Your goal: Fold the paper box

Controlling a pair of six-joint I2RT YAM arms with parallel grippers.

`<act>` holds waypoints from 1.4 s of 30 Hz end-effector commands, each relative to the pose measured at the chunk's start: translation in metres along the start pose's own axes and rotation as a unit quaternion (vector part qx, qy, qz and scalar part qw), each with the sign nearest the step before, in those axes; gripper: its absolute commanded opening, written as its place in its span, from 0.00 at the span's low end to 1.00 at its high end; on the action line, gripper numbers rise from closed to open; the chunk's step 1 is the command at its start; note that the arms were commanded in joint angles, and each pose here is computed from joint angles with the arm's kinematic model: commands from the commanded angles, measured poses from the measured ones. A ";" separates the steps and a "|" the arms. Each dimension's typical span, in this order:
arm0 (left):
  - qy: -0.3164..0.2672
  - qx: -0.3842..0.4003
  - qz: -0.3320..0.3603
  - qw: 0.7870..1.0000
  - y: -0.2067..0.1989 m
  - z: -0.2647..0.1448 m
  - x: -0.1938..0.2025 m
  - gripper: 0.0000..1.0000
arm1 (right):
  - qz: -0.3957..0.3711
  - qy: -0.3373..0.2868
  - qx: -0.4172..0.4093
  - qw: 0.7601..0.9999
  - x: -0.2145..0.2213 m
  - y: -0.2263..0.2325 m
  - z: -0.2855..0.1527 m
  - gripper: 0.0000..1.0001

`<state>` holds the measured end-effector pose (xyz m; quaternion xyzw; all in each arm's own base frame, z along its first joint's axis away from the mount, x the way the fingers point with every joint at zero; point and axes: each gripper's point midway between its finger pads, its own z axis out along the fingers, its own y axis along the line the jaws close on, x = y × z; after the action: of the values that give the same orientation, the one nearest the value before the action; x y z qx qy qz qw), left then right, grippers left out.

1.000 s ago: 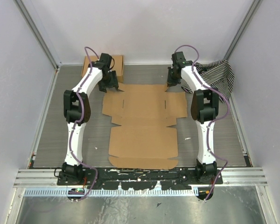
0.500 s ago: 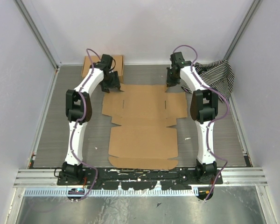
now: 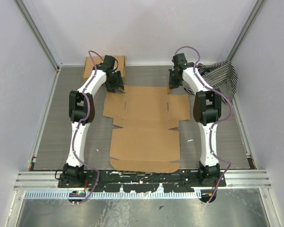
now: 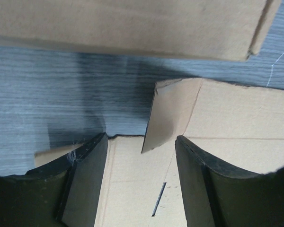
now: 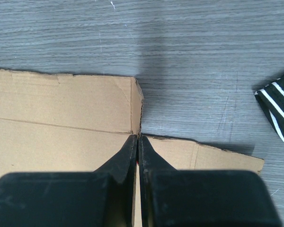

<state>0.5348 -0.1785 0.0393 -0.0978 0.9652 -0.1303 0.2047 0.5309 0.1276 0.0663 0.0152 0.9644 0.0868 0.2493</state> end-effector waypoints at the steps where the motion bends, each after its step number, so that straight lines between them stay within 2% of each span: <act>1: -0.041 0.046 -0.006 0.998 -0.022 -0.014 -0.026 0.65 | -0.018 -0.047 -0.019 0.999 -0.025 0.014 -0.039 0.05; 13: -0.050 0.088 -0.007 0.995 -0.047 -0.027 -0.030 0.61 | -0.030 -0.053 -0.034 0.998 -0.028 0.026 -0.043 0.07; 17: -0.056 0.104 -0.002 0.993 -0.061 -0.034 -0.030 0.61 | -0.034 -0.058 -0.043 0.997 -0.031 0.033 -0.045 0.14; 21: -0.055 0.115 0.001 0.992 -0.073 -0.036 -0.027 0.61 | -0.038 -0.064 -0.051 0.996 -0.035 0.042 -0.048 0.33; 24: -0.053 0.119 0.001 0.991 -0.078 -0.037 -0.024 0.61 | -0.039 -0.067 -0.062 0.995 -0.038 0.047 -0.049 0.40; 31: -0.053 0.125 -0.001 0.991 -0.086 -0.044 -0.022 0.60 | -0.039 -0.071 -0.075 0.994 -0.039 0.057 -0.047 0.46; 42: -0.051 0.138 -0.005 0.989 -0.103 -0.041 -0.017 0.59 | -0.036 -0.043 -0.091 0.994 -0.022 0.069 -0.017 0.49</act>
<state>0.5364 -0.2483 0.0635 -0.0875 0.9453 -0.2223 0.2223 0.5283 0.1731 0.0810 -0.0325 0.9551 0.1396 0.2593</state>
